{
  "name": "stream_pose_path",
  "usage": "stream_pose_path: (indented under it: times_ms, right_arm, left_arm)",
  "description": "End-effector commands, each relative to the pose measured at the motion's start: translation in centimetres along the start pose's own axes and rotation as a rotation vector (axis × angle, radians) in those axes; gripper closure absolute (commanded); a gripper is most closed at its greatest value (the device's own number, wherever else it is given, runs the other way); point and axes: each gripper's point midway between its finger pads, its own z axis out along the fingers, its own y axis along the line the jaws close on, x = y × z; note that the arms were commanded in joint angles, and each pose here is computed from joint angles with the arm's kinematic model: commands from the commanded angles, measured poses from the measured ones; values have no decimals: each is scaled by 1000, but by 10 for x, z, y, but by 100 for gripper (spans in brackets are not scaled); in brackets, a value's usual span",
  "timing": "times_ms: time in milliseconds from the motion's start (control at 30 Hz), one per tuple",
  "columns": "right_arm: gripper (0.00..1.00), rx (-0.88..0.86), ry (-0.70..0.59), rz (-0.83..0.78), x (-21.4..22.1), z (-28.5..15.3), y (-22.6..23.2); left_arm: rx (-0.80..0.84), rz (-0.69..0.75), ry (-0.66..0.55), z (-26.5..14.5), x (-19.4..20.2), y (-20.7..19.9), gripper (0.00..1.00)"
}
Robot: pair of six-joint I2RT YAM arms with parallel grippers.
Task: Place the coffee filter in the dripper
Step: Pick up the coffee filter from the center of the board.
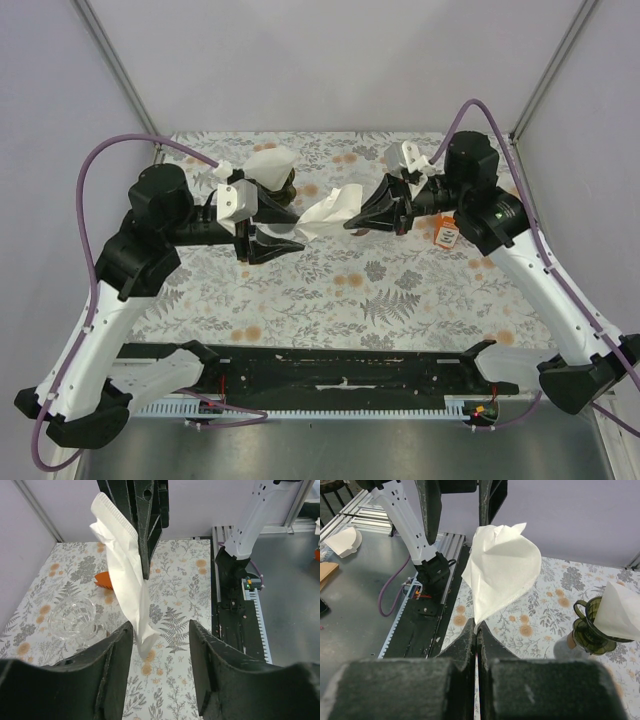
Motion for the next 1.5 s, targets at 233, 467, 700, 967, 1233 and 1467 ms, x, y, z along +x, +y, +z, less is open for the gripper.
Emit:
stream_pose_path:
  times_ms: [233,467,700,967,1233,1467]
  right_arm:
    - [100,-74,24,-74,-9,17,17]
    - [100,-41,35,-101,-10,16,13]
    - [100,78,96,-84,14,-2,-8]
    - [30,8,7,-57,-14,7,-4]
    - [12,-48,-99,-3,-43,30,-6]
    - [91,-179,-95,118,-44,40,-2]
  left_arm:
    - [-17,-84,-47,14,-19,14,35]
    - [51,-121,-43,18,-14,2,82]
    - [-75,-7,-49,5,-26,16,98]
    - [-67,100,4,5,-8,15,98]
    - [-54,144,36,5,-1,13,98]
    - [-77,176,56,5,1,17,98]
